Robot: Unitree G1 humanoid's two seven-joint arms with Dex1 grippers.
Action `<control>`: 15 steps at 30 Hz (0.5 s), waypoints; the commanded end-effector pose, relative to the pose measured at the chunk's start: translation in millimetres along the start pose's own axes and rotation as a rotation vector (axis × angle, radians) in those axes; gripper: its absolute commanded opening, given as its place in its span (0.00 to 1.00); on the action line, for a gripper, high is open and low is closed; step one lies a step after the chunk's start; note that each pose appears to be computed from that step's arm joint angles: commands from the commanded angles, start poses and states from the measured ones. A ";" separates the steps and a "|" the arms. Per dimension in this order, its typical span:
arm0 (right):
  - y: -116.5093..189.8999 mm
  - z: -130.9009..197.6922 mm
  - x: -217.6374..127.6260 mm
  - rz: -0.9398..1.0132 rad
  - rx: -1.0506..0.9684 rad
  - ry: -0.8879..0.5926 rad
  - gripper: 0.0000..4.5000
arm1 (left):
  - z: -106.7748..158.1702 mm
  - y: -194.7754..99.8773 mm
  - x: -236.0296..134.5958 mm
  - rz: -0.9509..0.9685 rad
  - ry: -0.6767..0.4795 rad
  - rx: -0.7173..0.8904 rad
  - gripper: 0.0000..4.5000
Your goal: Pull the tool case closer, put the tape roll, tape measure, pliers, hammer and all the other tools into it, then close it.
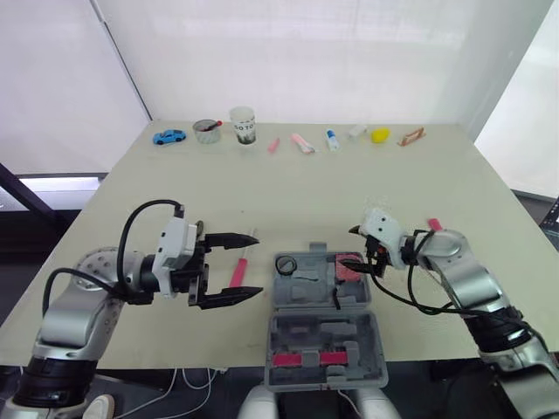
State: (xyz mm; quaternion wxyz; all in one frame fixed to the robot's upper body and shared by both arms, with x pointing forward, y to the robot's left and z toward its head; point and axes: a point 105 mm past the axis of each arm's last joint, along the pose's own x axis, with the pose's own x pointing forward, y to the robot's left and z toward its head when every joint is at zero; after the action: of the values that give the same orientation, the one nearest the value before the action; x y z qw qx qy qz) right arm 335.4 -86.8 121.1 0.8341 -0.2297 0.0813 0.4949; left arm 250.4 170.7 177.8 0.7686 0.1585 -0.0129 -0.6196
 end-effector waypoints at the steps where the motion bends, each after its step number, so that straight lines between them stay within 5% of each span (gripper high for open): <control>1: 1.0 -17.9 -1.9 -0.040 0.045 -0.063 0.47 | 6.7 2.2 -1.7 0.001 -0.015 0.030 1.00; 15: 9.0 -44.5 7.9 -0.039 0.144 -0.209 0.47 | 5.3 4.9 -4.8 0.011 -0.011 0.027 1.00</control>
State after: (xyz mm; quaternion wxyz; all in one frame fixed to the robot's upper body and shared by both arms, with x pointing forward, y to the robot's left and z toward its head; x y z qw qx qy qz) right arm 332.2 -94.9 68.9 0.8596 -0.1151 0.0451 0.4958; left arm 252.5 173.1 177.6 0.7693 0.1558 -0.0108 -0.6195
